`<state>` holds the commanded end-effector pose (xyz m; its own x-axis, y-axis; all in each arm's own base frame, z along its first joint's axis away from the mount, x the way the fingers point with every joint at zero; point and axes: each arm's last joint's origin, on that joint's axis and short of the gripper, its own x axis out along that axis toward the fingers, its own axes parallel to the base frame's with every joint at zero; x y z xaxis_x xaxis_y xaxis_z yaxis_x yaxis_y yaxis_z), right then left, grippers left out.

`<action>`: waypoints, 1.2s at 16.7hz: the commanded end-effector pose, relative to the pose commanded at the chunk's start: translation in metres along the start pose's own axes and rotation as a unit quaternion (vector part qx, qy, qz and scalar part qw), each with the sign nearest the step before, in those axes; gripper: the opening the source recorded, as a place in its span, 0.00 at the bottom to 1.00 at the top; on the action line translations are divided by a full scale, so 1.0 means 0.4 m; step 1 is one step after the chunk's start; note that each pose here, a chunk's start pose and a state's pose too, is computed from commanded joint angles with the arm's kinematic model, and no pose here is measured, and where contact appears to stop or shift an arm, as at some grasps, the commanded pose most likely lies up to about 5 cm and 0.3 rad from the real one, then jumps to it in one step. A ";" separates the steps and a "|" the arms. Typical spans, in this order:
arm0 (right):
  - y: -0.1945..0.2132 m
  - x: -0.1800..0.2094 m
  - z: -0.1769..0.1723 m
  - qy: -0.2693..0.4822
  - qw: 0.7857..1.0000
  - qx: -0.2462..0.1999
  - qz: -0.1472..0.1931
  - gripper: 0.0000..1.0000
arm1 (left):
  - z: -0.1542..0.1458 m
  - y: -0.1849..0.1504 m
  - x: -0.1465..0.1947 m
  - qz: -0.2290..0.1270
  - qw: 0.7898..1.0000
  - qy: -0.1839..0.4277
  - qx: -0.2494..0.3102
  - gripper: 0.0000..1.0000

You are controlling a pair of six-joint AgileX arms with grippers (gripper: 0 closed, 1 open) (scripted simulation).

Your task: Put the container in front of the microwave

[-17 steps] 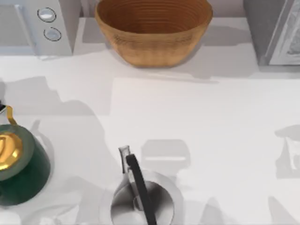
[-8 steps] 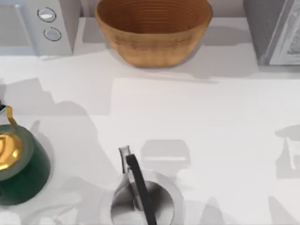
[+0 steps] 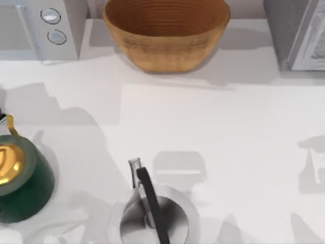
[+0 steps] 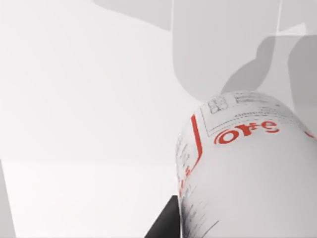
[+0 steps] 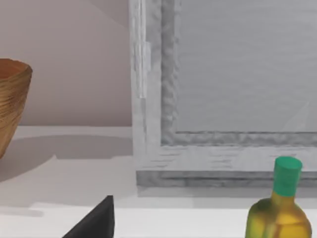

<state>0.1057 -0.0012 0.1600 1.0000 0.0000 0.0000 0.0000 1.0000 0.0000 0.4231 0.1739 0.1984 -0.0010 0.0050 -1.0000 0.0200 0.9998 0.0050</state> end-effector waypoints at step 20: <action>0.000 0.000 0.000 0.000 1.000 0.000 0.000 1.00 | 0.000 0.000 0.000 0.000 1.000 0.000 0.000 1.00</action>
<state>0.1057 -0.0012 0.1600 1.0000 0.0000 0.0000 0.0000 1.0000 0.0000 0.4231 0.1739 0.1984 -0.0010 0.0050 -1.0000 0.0200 0.9998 0.0050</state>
